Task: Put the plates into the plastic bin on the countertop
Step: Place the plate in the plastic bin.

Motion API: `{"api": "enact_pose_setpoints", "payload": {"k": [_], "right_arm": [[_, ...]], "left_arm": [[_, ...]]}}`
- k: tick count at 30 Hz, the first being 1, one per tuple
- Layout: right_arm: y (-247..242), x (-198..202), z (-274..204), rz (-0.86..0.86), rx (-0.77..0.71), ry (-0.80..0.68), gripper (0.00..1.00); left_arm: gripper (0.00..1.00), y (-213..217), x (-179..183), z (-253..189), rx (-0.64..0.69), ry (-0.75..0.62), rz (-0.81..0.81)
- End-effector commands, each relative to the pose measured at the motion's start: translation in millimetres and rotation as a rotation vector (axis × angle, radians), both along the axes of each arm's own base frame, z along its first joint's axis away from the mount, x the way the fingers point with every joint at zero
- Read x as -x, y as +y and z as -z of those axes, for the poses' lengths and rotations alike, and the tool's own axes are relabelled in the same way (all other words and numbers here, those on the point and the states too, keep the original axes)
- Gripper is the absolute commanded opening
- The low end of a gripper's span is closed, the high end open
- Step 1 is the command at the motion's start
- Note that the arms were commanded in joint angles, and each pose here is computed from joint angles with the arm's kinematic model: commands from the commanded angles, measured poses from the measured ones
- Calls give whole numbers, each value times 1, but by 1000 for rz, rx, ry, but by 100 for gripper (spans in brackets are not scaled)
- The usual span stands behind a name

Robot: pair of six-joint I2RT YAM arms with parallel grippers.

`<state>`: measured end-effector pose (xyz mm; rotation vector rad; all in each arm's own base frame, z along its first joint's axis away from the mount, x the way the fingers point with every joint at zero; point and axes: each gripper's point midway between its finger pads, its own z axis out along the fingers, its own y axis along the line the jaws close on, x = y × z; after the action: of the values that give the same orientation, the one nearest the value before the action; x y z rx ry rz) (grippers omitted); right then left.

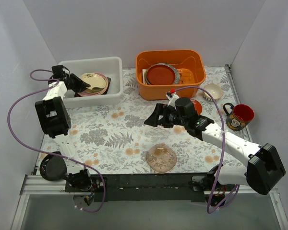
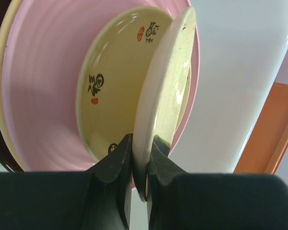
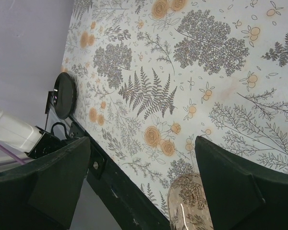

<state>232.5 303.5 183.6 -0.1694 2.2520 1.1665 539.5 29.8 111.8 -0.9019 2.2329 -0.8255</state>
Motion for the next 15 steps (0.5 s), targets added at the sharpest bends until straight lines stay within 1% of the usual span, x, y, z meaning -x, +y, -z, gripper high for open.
{"api": "enact_pose_setpoints", "payload": {"k": [1, 2, 3, 4, 7, 10, 15], "right_arm": [[2, -5, -3, -10, -13, -26, 97], [2, -6, -4, -8, -14, -28, 97], [2, -6, -3, -8, -13, -26, 97], [3, -6, -3, -10, -13, -26, 96], [2, -7, 0, -8, -7, -22, 96], [3, -7, 3, -11, -7, -15, 96], [4, -8, 3, -13, -9, -14, 96]], "left_arm": [[13, 3, -11, -21, -7, -63, 19], [16, 2, -12, -21, -6, -65, 24], [28, 1, -12, -22, 2, -68, 31], [35, 1, -12, -22, 3, -69, 34], [49, -1, -12, -23, 12, -76, 52], [57, -2, -11, -23, 10, -77, 58], [66, 2, -11, -26, 6, -72, 57]]}}
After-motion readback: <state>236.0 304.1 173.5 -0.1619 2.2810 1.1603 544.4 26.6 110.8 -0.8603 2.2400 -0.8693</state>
